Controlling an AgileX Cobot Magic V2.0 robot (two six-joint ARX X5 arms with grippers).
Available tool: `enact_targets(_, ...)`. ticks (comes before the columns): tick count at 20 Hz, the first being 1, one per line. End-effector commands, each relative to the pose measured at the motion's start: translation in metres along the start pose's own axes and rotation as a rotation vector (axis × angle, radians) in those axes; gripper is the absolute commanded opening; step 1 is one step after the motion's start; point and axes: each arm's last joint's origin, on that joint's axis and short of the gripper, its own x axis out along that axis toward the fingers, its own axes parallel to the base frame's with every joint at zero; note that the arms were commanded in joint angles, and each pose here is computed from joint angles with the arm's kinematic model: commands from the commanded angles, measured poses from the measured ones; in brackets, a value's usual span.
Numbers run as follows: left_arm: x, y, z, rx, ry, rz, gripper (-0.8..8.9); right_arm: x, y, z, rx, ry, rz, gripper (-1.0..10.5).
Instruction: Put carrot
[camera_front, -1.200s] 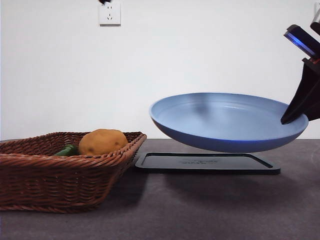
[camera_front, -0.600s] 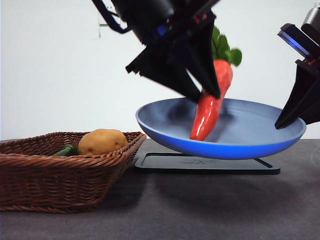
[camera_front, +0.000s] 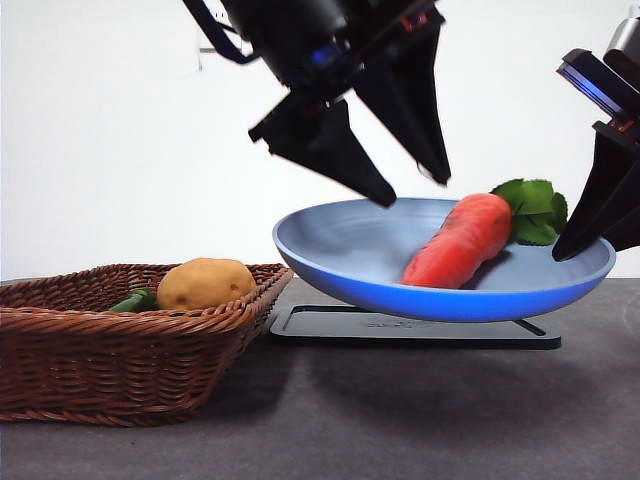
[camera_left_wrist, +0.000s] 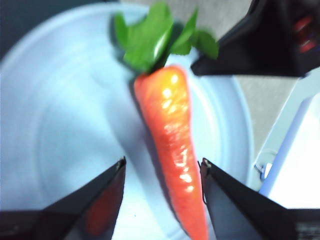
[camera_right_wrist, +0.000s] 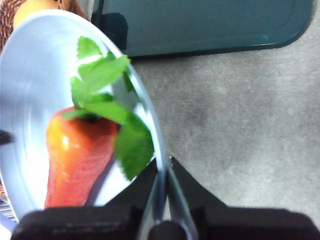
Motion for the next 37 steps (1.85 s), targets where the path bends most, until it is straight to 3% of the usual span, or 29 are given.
enact_targets(1, -0.024, -0.005, 0.008, 0.009, -0.083, 0.032, 2.57, -0.001, 0.002, 0.004, -0.002, -0.010, 0.010, 0.1)
enact_targets(7, -0.136, -0.005, -0.004, 0.004, -0.309, 0.208, 2.57, 0.012, 0.000, 0.018, 0.027, 0.058, -0.019, 0.1)
enact_targets(14, -0.230, -0.019, -0.047, -0.011, -0.511, 0.308, 2.57, 0.061, -0.015, 0.089, 0.044, 0.100, -0.131, 0.1)
enact_targets(20, -0.242, -0.020, -0.061, -0.019, -0.500, 0.338, 2.57, 0.099, -0.043, 0.143, 0.103, 0.112, -0.161, 0.1)
enact_targets(26, -0.239, -0.019, -0.060, -0.024, -0.487, 0.356, 2.57, 0.111, -0.059, 0.151, 0.140, 0.128, -0.184, 0.6)
enact_targets(29, -0.240, -0.019, -0.059, -0.022, -0.503, 0.354, 2.57, 0.110, -0.060, 0.151, 0.140, 0.127, -0.192, 1.7)
enact_targets(33, -0.241, -0.020, -0.056, -0.016, -0.529, 0.353, 2.57, 0.103, -0.058, 0.155, 0.144, 0.100, -0.179, 1.8)
enact_targets(37, -0.239, -0.015, -0.053, 0.054, -0.516, 0.516, 2.57, 0.063, -0.036, 0.157, 0.130, 0.086, -0.181, 1.8)
